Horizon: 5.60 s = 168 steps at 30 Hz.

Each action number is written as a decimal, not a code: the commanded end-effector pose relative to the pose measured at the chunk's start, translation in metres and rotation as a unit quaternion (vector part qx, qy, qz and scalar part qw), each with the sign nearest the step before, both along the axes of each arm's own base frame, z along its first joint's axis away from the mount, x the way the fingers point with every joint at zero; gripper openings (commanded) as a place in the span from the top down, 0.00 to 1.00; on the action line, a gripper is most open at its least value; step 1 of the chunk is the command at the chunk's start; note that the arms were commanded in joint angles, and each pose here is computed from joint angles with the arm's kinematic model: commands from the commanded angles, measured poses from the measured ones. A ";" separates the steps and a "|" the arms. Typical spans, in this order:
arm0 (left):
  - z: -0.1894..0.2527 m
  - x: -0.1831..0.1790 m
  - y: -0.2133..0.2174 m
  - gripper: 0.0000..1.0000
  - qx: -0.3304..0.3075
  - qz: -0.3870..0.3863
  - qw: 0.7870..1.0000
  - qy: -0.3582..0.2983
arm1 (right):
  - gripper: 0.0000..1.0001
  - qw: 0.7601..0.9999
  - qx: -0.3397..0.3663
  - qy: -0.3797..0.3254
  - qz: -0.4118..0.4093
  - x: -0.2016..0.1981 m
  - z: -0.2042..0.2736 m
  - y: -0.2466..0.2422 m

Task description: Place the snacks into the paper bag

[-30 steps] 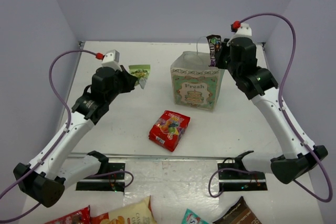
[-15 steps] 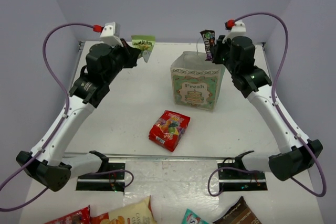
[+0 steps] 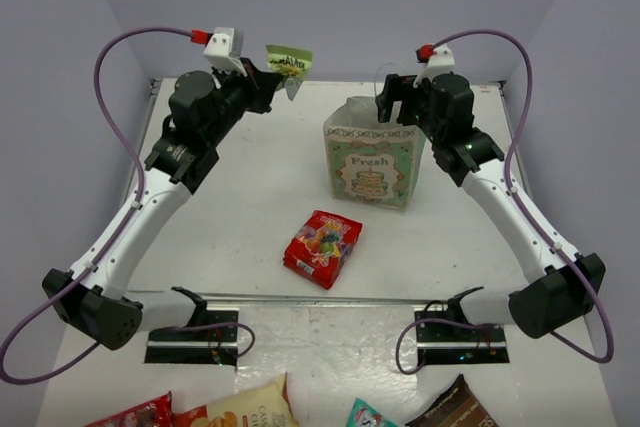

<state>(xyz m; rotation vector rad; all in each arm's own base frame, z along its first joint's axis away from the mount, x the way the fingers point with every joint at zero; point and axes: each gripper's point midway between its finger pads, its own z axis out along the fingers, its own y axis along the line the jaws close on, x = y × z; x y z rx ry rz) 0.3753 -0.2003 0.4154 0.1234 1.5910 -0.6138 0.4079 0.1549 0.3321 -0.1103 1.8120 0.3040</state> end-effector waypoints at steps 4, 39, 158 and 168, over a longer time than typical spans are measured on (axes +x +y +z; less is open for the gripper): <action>0.042 0.009 -0.018 1.00 -0.004 -0.040 0.996 -0.080 | 0.05 0.999 0.014 -0.026 -0.030 -0.002 0.024 -0.011; 0.000 0.059 -0.112 1.00 -0.006 -0.121 0.991 -0.062 | 0.10 0.976 0.193 -0.004 -0.104 -0.157 0.002 -0.077; -0.332 -0.168 -0.076 0.00 -0.114 -0.199 0.909 0.347 | 0.05 0.821 0.409 0.393 -0.059 -0.245 -0.271 0.124; -0.289 -0.195 -0.090 0.00 -0.165 -0.278 0.898 0.299 | 0.25 0.827 0.409 0.380 -0.069 -0.243 -0.274 0.116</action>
